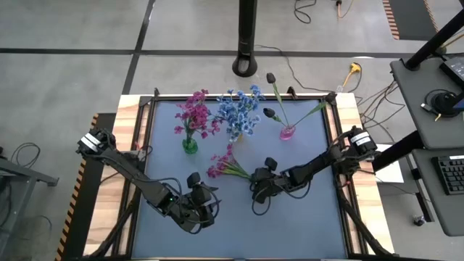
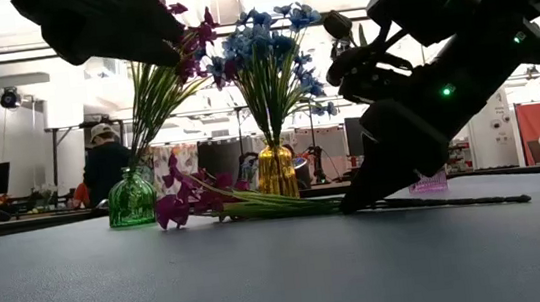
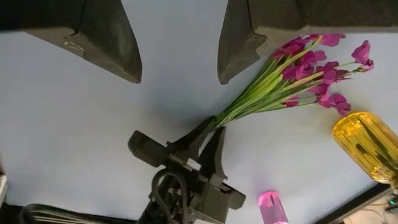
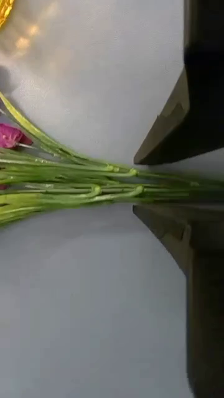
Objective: Sort flowers into vase by color
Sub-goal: Put the purple flowers into the green flower vase
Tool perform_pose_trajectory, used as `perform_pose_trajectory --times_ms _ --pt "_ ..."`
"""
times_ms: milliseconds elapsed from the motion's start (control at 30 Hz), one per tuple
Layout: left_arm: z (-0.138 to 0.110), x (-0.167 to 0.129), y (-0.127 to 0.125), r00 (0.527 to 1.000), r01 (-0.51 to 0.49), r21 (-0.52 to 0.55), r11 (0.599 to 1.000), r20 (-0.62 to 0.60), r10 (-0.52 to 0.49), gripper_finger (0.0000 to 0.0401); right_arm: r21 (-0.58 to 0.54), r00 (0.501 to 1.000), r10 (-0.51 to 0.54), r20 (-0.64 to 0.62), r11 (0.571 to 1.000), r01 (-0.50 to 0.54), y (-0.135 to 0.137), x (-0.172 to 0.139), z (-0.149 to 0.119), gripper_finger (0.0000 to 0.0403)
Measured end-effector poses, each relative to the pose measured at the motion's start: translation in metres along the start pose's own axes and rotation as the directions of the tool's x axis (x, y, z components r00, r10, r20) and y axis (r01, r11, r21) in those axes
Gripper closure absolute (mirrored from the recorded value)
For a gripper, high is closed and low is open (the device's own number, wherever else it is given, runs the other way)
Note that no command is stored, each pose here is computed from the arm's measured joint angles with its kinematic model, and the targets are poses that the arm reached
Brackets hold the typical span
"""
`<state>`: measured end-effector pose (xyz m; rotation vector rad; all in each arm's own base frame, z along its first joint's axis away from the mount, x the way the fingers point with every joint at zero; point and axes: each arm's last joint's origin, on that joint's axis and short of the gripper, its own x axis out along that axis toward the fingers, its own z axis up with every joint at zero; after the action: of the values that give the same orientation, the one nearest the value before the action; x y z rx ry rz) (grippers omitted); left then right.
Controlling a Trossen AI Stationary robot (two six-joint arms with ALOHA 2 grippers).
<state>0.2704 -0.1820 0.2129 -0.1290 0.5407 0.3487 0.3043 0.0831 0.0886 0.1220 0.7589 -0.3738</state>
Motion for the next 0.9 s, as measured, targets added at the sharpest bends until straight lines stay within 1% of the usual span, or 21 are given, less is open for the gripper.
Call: perform_pose_trajectory --times_ms 133,267,433,533,633,733,833,900 --pt "-0.003 0.002 -0.002 1.0 -0.022 -0.013 1.0 0.019 0.022 0.0207 -0.012 1.0 0.005 -0.003 1.0 -0.005 -0.001 -0.002 0.001 0.0353" --pt "-0.007 -0.002 -0.007 0.997 -0.041 -0.024 0.999 0.06 0.043 0.0207 -0.053 1.0 0.019 -0.011 0.998 -0.02 -0.002 -0.008 0.004 0.0386" --pt "-0.014 -0.018 -0.016 0.987 -0.067 -0.009 0.998 0.148 0.068 0.0207 -0.063 0.998 0.062 -0.031 0.996 -0.064 -0.006 -0.03 0.01 0.0388" --pt "-0.018 -0.03 -0.023 0.977 -0.065 -0.011 0.998 0.203 0.066 0.0207 -0.062 0.994 0.105 0.014 0.993 -0.104 -0.006 -0.05 0.012 0.0389" --pt "-0.02 -0.037 -0.027 0.97 -0.059 -0.013 0.998 0.236 0.06 0.0207 -0.051 0.979 0.18 0.098 0.983 -0.176 -0.005 -0.069 0.011 0.0389" --pt "-0.019 -0.039 -0.031 0.967 -0.043 -0.006 0.999 0.252 0.043 0.0207 -0.048 0.929 0.284 0.239 0.959 -0.281 -0.001 -0.087 0.01 0.0389" --pt "-0.018 -0.037 -0.035 0.963 -0.032 0.004 0.999 0.267 0.03 0.0207 -0.067 0.842 0.372 0.391 0.924 -0.377 0.002 -0.102 0.01 0.0389" --pt "-0.016 -0.035 -0.038 0.959 -0.026 0.014 1.0 0.282 0.021 0.0207 -0.079 0.774 0.406 0.485 0.902 -0.424 0.003 -0.11 0.012 0.0389"
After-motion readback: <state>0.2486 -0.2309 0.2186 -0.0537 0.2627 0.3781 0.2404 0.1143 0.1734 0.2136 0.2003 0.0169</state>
